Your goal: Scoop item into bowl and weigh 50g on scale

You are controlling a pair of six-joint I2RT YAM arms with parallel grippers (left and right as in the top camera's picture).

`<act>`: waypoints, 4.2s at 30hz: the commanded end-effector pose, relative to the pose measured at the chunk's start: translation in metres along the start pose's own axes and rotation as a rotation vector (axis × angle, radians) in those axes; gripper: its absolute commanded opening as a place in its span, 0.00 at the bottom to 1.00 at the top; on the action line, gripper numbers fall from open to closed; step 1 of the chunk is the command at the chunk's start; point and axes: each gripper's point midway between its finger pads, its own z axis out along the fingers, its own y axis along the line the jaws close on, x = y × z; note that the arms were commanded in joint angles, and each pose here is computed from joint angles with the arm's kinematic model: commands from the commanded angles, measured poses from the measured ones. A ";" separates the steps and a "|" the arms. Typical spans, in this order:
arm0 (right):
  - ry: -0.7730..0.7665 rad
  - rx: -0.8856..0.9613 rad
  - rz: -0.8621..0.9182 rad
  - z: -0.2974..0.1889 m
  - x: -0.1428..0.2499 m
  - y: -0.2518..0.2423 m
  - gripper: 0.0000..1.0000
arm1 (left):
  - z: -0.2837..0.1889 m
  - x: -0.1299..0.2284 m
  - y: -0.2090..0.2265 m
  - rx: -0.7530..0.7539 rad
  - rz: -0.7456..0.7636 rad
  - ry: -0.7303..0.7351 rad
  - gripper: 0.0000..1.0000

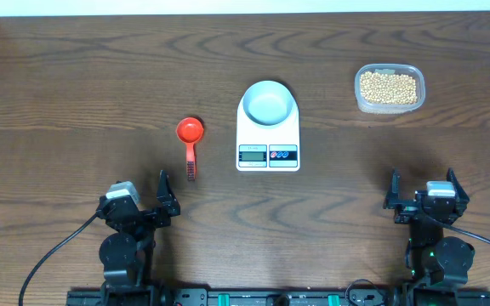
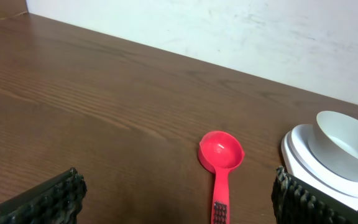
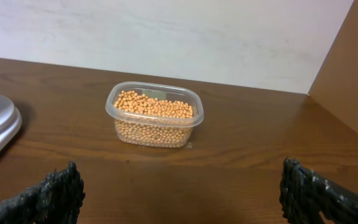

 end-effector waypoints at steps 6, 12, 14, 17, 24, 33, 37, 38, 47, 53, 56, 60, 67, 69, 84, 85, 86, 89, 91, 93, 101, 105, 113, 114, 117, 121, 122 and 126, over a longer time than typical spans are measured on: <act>0.001 0.003 -0.011 0.000 0.001 -0.001 0.99 | 0.002 0.014 0.005 -0.020 -0.008 0.044 0.98; 0.001 0.003 -0.011 0.000 0.001 -0.001 0.99 | 0.002 0.014 0.005 -0.020 -0.008 0.044 0.98; 0.001 0.003 -0.011 0.000 0.001 -0.001 0.99 | 0.002 0.014 0.005 -0.020 -0.008 0.044 0.98; 0.001 0.003 -0.011 0.000 0.001 -0.001 0.99 | 0.002 0.014 0.005 -0.020 -0.008 0.043 0.98; 0.001 0.003 -0.011 0.000 0.001 -0.001 0.99 | 0.002 0.014 0.005 -0.020 -0.008 0.044 0.98; 0.001 0.003 -0.011 0.000 0.001 -0.001 0.99 | 0.002 0.014 0.005 -0.020 -0.008 0.045 0.98; 0.001 0.003 -0.011 0.000 0.001 -0.001 0.99 | 0.002 0.015 0.005 -0.021 -0.008 0.048 0.98; 0.001 0.003 -0.011 0.000 0.001 -0.001 0.99 | 0.002 0.016 0.006 -0.022 -0.008 0.051 0.98; 0.001 0.003 -0.011 0.000 0.001 -0.001 0.99 | 0.004 0.022 0.009 -0.038 -0.005 0.081 0.98; 0.002 0.002 -0.011 0.000 0.001 -0.001 0.99 | 0.004 0.022 0.009 -0.043 -0.006 0.080 0.98; 0.002 0.002 -0.011 0.000 0.001 -0.001 0.99 | 0.004 0.022 0.011 -0.053 -0.005 0.078 0.98; 0.002 0.002 -0.011 0.000 0.001 -0.001 0.99 | 0.003 0.019 0.011 -0.055 -0.006 0.072 0.98; 0.002 0.002 -0.011 0.000 0.001 -0.001 0.99 | 0.002 0.001 0.013 -0.090 0.010 0.076 0.98; 0.002 0.002 -0.011 0.000 0.001 -0.001 0.99 | 0.003 -0.006 0.011 -0.092 0.025 0.090 0.98; 0.002 0.002 -0.011 0.000 0.001 -0.001 0.99 | 0.051 -0.086 -0.025 -0.038 0.097 0.294 0.98; 0.002 0.002 -0.011 0.000 0.001 -0.001 0.99 | 0.056 -0.091 -0.026 -0.038 0.102 0.318 0.98; 0.001 0.003 -0.011 0.000 0.001 -0.001 0.99 | 0.061 -0.095 -0.028 -0.041 0.115 0.346 0.98; 0.002 0.002 -0.011 0.000 0.001 -0.001 0.99 | 0.076 -0.106 -0.031 -0.050 0.156 0.447 0.98; 0.002 0.002 -0.011 0.000 0.001 -0.001 0.99 | 0.085 -0.113 -0.033 -0.054 0.176 0.507 0.98; 0.002 0.002 -0.011 0.000 0.001 -0.001 0.99 | 0.094 -0.119 -0.034 -0.056 0.199 0.566 0.98; 0.002 0.002 -0.011 0.000 0.001 -0.001 0.99 | 0.130 -0.130 -0.038 -0.063 0.247 0.753 0.98; 0.002 0.002 -0.011 0.000 0.001 -0.001 0.99 | 0.145 -0.121 -0.037 -0.066 0.261 0.832 0.98; 0.002 0.002 -0.011 0.000 0.001 -0.001 0.99 | 0.156 -0.072 -0.027 -0.083 0.262 1.011 0.98; 0.002 0.002 -0.011 0.000 0.001 -0.001 0.99 | 0.157 -0.066 -0.028 -0.082 0.264 1.031 0.98; 0.002 0.002 -0.011 0.000 0.001 -0.001 0.99 | 0.161 -0.048 -0.033 -0.070 0.279 1.078 0.98; 0.002 0.002 -0.011 0.000 0.001 -0.001 0.99 | 0.168 -0.026 -0.039 -0.064 0.309 1.131 0.98; 0.002 0.002 -0.011 0.000 0.001 -0.001 0.99 | 0.170 -0.020 -0.037 -0.073 0.319 1.143 0.98; 0.002 0.002 -0.011 0.000 0.001 -0.001 0.99 | 0.176 0.001 -0.031 -0.084 0.318 1.199 0.98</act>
